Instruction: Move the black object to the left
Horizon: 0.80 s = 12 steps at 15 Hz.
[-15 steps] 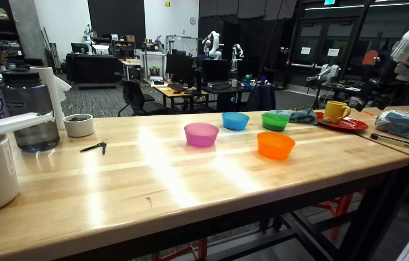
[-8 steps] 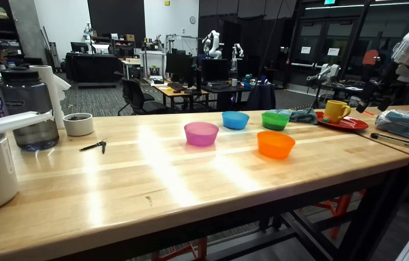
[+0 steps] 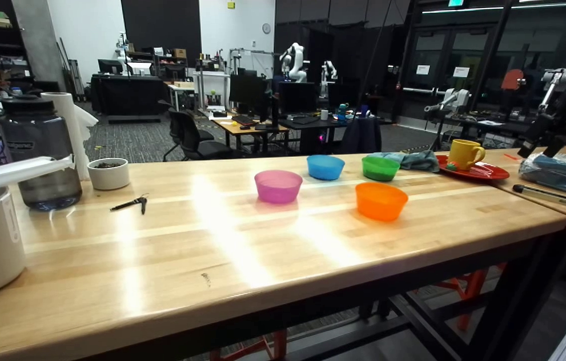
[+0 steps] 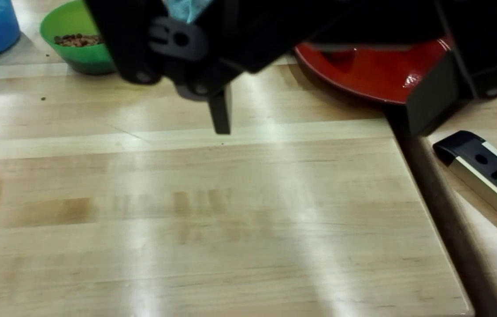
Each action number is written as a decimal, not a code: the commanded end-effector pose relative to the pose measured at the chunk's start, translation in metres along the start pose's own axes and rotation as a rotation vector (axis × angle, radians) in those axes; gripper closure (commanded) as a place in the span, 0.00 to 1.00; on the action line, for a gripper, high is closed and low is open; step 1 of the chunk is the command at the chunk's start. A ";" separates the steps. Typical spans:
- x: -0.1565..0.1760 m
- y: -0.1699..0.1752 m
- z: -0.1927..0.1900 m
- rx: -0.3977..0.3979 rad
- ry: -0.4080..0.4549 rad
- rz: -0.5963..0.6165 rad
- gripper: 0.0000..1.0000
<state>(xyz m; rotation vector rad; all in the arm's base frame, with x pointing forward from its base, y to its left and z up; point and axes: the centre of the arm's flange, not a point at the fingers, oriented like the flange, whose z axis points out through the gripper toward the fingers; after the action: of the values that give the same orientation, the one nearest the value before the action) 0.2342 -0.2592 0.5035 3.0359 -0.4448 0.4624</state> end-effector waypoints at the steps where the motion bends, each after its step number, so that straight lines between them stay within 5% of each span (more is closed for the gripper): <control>1: 0.015 0.047 -0.004 0.011 -0.053 -0.045 0.00; 12: 0.016 0.148 0.032 0.025 -0.203 -0.305 0.00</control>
<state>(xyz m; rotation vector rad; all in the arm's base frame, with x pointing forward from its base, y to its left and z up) 0.2134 -0.3752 0.4844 3.1137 -0.0990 0.2489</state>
